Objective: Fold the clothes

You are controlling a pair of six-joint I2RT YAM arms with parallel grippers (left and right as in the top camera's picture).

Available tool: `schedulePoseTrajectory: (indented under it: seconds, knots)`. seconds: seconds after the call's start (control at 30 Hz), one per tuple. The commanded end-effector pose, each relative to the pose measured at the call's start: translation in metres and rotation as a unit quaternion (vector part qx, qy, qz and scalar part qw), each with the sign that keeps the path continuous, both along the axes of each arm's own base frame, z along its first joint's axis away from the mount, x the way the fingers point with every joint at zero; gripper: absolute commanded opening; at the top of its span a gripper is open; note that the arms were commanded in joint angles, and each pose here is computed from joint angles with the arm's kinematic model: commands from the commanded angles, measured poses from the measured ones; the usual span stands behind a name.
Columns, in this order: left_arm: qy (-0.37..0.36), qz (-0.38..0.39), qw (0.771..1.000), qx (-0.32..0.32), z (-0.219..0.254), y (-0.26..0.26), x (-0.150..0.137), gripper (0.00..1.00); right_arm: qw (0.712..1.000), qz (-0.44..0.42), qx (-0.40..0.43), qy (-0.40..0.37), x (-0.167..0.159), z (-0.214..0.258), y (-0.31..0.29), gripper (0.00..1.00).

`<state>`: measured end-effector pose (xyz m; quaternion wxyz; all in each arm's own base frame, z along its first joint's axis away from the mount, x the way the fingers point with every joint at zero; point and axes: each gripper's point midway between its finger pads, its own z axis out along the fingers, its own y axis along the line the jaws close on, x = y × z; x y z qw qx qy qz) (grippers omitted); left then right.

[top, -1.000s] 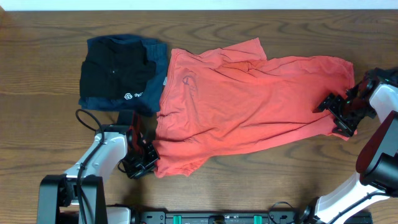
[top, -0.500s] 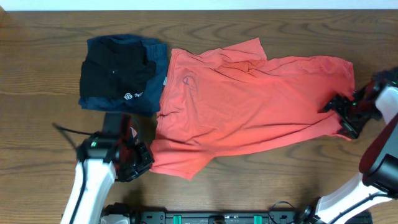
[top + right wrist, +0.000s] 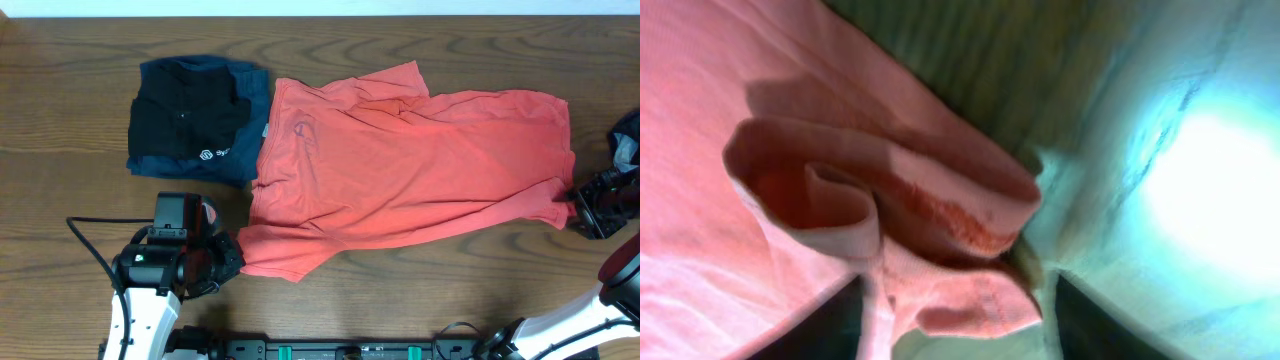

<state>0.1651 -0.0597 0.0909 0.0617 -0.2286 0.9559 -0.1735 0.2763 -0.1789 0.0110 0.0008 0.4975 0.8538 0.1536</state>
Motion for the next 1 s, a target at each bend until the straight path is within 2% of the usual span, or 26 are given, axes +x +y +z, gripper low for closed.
schedulePoseTrajectory:
  seconds: [0.0,0.03,0.1,0.3,0.4,0.57,0.7,0.73,0.77,0.8,0.87,0.9,0.97]
  knots:
    - [-0.010,-0.002,1.000,0.010,0.004,0.003,0.005,0.06,1.000,0.001,0.013,-0.002,-0.001,0.005,0.009,0.26]
    - [-0.011,-0.002,1.000,0.010,0.004,0.003,0.005,0.06,1.000,0.004,0.016,0.001,-0.003,0.006,0.010,0.15]
    - [-0.011,-0.002,1.000,0.010,0.004,0.003,0.005,0.06,1.000,0.007,0.018,0.006,-0.005,0.006,0.012,0.01]
    - [-0.010,-0.002,1.000,0.010,0.004,0.003,0.005,0.06,1.000,-0.012,0.014,-0.015,-0.003,0.028,-0.006,0.01]
    - [-0.010,-0.002,1.000,0.010,0.004,0.003,0.005,0.06,0.999,-0.004,-0.013,-0.035,-0.005,0.067,-0.029,0.01]
    - [-0.010,-0.002,1.000,0.010,0.004,0.003,0.005,0.06,0.995,-0.036,-0.085,-0.031,-0.026,0.135,-0.068,0.01]
    - [-0.010,-0.002,1.000,0.010,0.004,0.003,0.005,0.06,0.990,-0.054,-0.127,-0.020,-0.040,0.156,-0.080,0.02]
    - [-0.010,-0.002,1.000,0.010,0.004,0.003,0.005,0.06,0.989,-0.057,-0.132,-0.012,-0.043,0.156,-0.082,0.06]
    - [-0.010,-0.002,1.000,0.010,0.004,0.003,0.005,0.06,0.990,-0.058,-0.132,-0.007,-0.045,0.155,-0.081,0.17]
    - [-0.010,-0.002,1.000,0.010,0.004,0.003,0.005,0.06,0.990,-0.057,-0.128,-0.004,-0.045,0.153,-0.080,0.36]
    - [-0.010,-0.002,1.000,0.010,0.004,0.003,0.005,0.06,0.991,-0.056,-0.123,0.001,-0.046,0.149,-0.077,0.50]
    - [-0.010,-0.002,1.000,0.010,0.004,0.003,0.005,0.06,0.991,-0.056,-0.121,0.002,-0.047,0.147,-0.076,0.54]
    - [-0.010,-0.002,1.000,0.010,0.004,0.003,0.005,0.06,0.991,-0.056,-0.122,0.004,-0.047,0.143,-0.077,0.55]
